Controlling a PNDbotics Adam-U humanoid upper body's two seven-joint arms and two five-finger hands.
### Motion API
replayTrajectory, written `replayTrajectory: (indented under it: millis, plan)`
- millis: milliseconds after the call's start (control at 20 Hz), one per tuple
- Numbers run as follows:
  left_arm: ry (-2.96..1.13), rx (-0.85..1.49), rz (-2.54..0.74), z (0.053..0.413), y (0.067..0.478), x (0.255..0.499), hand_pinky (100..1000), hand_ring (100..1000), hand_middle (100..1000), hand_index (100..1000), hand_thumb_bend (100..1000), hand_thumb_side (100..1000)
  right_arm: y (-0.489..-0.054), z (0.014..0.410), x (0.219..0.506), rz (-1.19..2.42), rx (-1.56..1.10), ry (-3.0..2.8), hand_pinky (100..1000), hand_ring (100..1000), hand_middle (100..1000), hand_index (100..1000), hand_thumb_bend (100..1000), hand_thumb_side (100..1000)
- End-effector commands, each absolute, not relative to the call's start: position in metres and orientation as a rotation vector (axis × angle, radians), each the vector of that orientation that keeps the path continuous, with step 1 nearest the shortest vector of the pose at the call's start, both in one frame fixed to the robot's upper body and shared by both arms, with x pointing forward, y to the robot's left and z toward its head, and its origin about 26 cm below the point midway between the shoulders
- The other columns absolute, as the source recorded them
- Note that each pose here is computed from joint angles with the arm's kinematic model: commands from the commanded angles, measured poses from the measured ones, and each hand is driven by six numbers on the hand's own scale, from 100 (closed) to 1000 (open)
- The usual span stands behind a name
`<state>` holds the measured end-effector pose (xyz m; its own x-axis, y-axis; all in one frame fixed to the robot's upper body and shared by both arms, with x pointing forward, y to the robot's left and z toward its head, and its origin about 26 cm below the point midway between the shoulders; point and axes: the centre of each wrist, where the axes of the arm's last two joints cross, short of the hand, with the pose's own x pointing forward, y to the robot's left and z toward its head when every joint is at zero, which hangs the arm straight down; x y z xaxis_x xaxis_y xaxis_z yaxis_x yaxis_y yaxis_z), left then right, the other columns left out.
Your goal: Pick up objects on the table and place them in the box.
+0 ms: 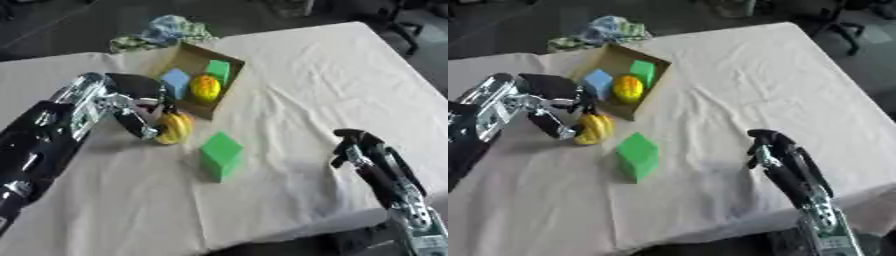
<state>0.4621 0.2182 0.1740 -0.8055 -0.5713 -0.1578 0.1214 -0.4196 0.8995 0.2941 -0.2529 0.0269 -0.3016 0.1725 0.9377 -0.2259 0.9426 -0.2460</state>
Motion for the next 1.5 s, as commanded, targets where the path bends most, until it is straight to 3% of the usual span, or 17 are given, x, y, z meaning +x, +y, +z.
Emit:
replayTrajectory:
  millis: [50, 200, 350, 600, 950, 1200, 1300, 1500]
  plan:
    - [-1.533, 0.807, -2.143, 0.230, 0.222, 0.461, 645, 498, 480, 603, 100, 246, -0.256, 0.032, 0.296, 0.407, 0.023, -1.849, 514, 415, 470, 748, 100, 578]
    - [-1.649, 0.985, -1.914, 0.242, 0.218, 0.469, 661, 534, 507, 636, 100, 226, -0.254, 0.032, 0.296, 0.411, 0.031, -1.847, 514, 415, 470, 748, 100, 574]
    - [-1.658, 1.123, -1.755, 0.221, 0.215, 0.481, 680, 565, 545, 674, 100, 224, -0.252, 0.031, 0.296, 0.417, 0.045, -1.846, 514, 415, 470, 748, 100, 585]
    - [-1.566, 1.219, -1.735, 0.183, 0.216, 0.491, 709, 620, 614, 730, 100, 239, -0.248, 0.032, 0.298, 0.420, 0.061, -1.849, 515, 415, 469, 748, 100, 587]
    - [-1.491, 1.273, -1.688, 0.155, 0.224, 0.494, 736, 680, 719, 825, 100, 251, -0.247, 0.032, 0.298, 0.421, 0.069, -1.851, 515, 415, 469, 748, 100, 587]
    - [-1.484, 1.257, -1.706, 0.161, 0.230, 0.494, 782, 744, 810, 891, 107, 273, -0.248, 0.032, 0.298, 0.421, 0.063, -1.850, 515, 415, 469, 748, 100, 583]
    - [-1.481, 1.253, -1.728, 0.170, 0.232, 0.493, 804, 768, 841, 910, 176, 292, -0.249, 0.032, 0.298, 0.419, 0.058, -1.850, 515, 415, 469, 748, 100, 585]
    - [-1.468, 1.255, -1.762, 0.196, 0.239, 0.491, 826, 793, 878, 929, 208, 302, -0.250, 0.032, 0.297, 0.419, 0.050, -1.847, 515, 415, 469, 748, 100, 583]
